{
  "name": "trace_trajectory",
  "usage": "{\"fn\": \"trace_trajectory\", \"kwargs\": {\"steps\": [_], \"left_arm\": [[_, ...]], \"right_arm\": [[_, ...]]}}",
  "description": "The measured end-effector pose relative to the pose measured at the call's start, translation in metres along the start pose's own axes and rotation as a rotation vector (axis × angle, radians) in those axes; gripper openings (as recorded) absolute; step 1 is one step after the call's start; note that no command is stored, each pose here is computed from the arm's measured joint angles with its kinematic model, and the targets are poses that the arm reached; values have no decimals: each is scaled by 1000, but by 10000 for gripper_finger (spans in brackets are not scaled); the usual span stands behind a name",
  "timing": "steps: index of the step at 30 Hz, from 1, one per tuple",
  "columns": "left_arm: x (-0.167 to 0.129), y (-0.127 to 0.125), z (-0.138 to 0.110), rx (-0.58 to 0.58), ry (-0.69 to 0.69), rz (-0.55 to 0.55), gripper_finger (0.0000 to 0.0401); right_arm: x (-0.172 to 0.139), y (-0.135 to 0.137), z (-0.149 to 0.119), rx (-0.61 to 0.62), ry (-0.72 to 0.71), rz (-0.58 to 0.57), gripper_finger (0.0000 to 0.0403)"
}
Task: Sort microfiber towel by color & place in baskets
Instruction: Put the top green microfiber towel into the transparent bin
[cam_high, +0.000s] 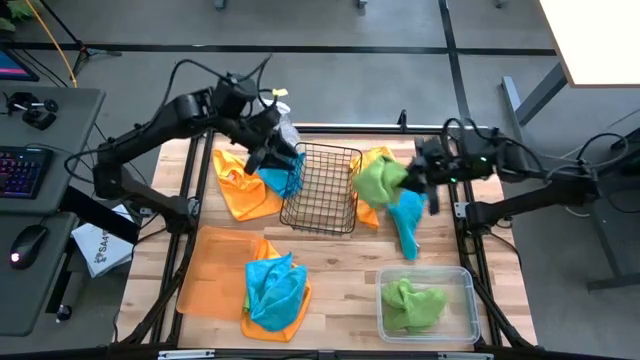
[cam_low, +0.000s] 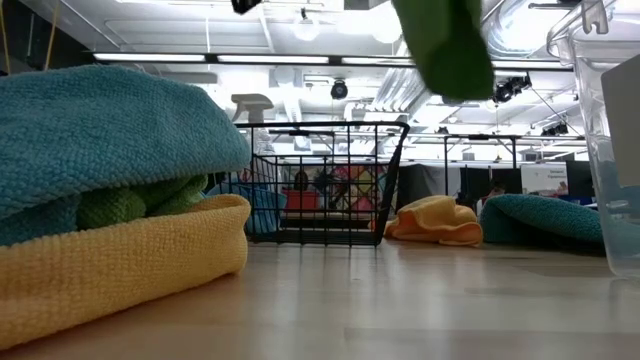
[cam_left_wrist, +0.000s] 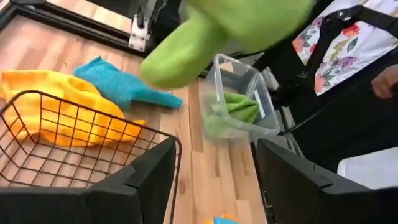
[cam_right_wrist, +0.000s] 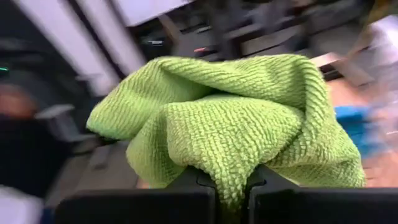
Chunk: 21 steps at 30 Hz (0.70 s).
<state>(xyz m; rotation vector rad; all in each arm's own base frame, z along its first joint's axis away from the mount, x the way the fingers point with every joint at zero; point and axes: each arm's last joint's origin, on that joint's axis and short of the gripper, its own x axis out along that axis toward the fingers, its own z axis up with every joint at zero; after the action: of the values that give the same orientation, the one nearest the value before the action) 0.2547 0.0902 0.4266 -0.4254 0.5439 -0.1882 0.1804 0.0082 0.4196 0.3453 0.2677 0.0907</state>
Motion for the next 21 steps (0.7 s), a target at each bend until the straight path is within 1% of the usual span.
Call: {"fn": "trace_trajectory", "kwargs": {"steps": [2,5,7,9,12,16,18,21], "left_arm": [[6,5,-7,-14,-26,-4,213],[18,16,-20,-49,-77,-19,213],[28,24,-29,-89,-107,-47,213],[36,30,-38,-145,-142,-73,213],[46,35,-49,-208,-196,-113,213],[58,37,-58,-276,-245,-162,213],[60,35,-59,-282,-268,-166,213],[62,31,-57,-266,-299,-166,213]], "right_arm": [[-4,13,-4,77,31,100,1],[-5,36,-13,178,116,239,1],[-3,52,-23,217,182,291,1],[-1,68,-34,239,252,302,0],[0,91,-56,267,376,285,0],[-5,115,-85,293,516,216,0],[-10,120,-99,316,577,130,0],[-17,121,-119,370,649,-58,0]]}}
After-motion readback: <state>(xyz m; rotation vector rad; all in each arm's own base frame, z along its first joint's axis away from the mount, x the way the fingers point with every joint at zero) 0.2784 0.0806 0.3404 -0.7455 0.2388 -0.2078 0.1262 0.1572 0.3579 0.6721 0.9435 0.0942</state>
